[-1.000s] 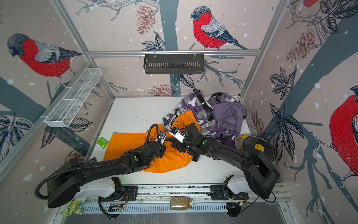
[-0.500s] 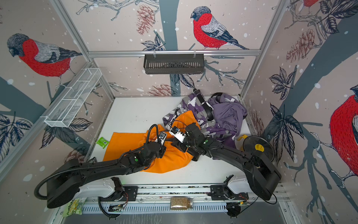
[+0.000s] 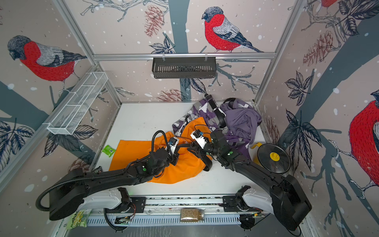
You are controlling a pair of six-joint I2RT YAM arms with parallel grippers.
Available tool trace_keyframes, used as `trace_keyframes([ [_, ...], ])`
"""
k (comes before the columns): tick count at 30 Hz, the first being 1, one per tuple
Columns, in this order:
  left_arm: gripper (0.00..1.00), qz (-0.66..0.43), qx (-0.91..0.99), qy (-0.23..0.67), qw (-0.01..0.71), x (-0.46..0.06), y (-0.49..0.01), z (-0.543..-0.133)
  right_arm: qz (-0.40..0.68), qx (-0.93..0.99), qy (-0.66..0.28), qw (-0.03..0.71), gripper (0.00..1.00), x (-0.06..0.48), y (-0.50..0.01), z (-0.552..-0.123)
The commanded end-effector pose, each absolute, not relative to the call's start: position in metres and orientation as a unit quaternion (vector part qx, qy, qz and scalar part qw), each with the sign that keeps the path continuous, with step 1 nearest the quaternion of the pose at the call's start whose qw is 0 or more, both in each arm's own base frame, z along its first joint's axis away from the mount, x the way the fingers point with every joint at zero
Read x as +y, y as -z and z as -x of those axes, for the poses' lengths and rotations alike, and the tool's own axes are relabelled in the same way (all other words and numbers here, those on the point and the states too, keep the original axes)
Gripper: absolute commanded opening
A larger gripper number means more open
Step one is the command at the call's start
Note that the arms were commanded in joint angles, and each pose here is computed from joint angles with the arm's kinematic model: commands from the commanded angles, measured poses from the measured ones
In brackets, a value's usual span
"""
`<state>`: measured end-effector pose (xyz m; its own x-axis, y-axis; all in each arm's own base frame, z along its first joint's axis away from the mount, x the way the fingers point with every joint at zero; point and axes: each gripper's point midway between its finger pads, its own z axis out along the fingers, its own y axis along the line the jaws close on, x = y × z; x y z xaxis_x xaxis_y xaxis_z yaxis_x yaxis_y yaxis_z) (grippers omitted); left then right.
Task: Remove the belt from the trousers
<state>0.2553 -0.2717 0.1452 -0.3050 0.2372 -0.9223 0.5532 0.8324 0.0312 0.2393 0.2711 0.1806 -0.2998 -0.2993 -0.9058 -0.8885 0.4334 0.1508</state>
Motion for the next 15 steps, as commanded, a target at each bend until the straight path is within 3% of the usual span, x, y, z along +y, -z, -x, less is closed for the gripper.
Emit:
trace_keyframes([
  [1,0.0,-0.17,0.841,-0.014,0.513,-0.2,-0.114,-0.268,0.352,0.774,-0.279,0.446,0.0,0.244,-0.173,-0.263],
  [5,0.0,-0.219,0.811,-0.007,0.542,-0.215,-0.14,-0.264,0.405,0.765,-0.27,0.423,0.01,0.268,-0.16,-0.245],
  [6,0.0,-0.235,0.8,-0.002,0.552,-0.22,-0.148,-0.262,0.414,0.765,-0.258,0.421,0.05,0.273,-0.156,-0.243],
  [8,0.0,-0.255,0.782,0.016,0.568,-0.229,-0.165,-0.259,0.428,0.759,-0.232,0.432,0.29,0.28,-0.155,-0.24],
  [13,0.0,-0.274,0.765,0.035,0.582,-0.234,-0.177,-0.254,0.441,0.733,-0.24,0.46,0.68,0.291,-0.173,-0.24],
  [15,0.0,-0.278,0.765,0.037,0.58,-0.236,-0.175,-0.254,0.447,0.726,-0.245,0.461,0.77,0.296,-0.178,-0.24],
])
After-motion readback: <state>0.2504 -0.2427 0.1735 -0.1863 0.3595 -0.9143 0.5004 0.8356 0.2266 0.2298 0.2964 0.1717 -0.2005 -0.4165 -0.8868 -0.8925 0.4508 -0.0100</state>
